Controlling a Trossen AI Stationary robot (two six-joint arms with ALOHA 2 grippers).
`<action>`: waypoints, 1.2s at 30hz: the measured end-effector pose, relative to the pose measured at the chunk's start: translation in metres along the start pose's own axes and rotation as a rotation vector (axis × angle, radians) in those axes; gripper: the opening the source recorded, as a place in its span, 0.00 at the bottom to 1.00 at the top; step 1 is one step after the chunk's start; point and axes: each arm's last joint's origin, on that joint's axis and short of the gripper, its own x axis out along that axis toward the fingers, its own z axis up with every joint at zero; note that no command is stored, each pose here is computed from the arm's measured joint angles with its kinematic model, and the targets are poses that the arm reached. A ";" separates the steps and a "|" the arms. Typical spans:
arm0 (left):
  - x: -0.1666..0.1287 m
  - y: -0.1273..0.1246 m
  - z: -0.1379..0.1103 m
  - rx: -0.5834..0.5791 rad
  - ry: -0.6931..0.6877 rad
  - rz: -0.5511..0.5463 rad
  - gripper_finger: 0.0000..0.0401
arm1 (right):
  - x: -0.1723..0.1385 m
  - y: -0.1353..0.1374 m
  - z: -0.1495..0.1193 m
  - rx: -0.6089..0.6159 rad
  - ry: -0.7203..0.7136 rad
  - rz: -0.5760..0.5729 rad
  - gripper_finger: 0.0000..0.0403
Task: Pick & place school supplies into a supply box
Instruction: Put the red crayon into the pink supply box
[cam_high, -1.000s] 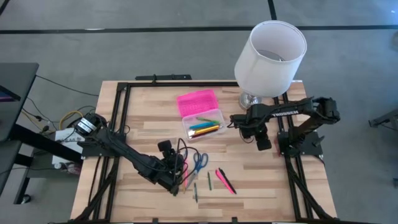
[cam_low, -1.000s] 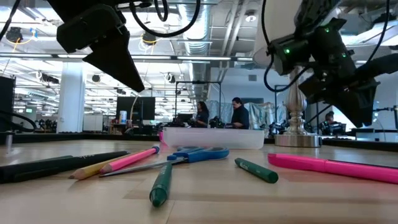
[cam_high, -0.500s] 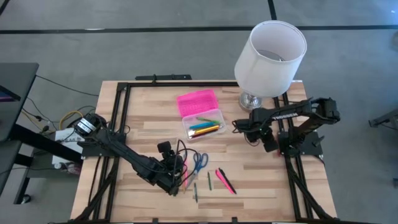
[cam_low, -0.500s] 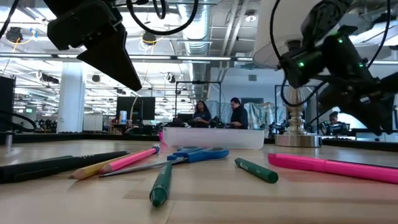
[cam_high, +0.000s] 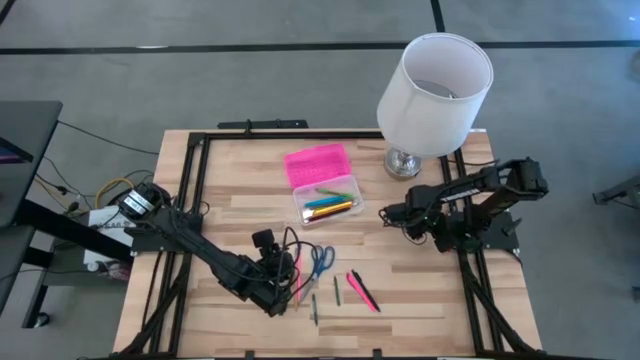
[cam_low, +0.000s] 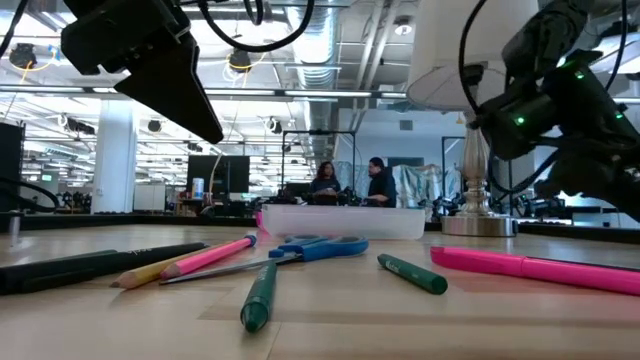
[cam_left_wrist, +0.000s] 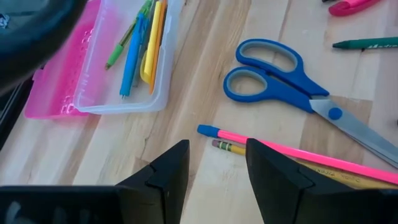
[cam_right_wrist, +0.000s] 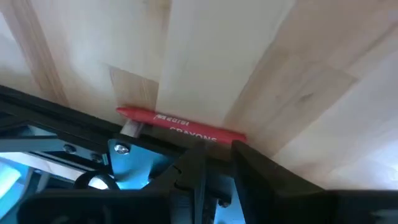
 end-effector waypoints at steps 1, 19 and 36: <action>0.000 0.000 0.000 -0.001 0.000 0.000 0.38 | 0.001 0.001 0.000 -0.004 -0.002 -0.003 0.17; 0.000 0.000 0.000 -0.006 -0.002 0.001 0.38 | 0.008 -0.014 -0.007 0.107 -0.029 0.031 0.17; 0.000 0.000 0.000 -0.006 -0.002 0.001 0.38 | 0.012 -0.019 -0.010 0.079 -0.045 0.043 0.17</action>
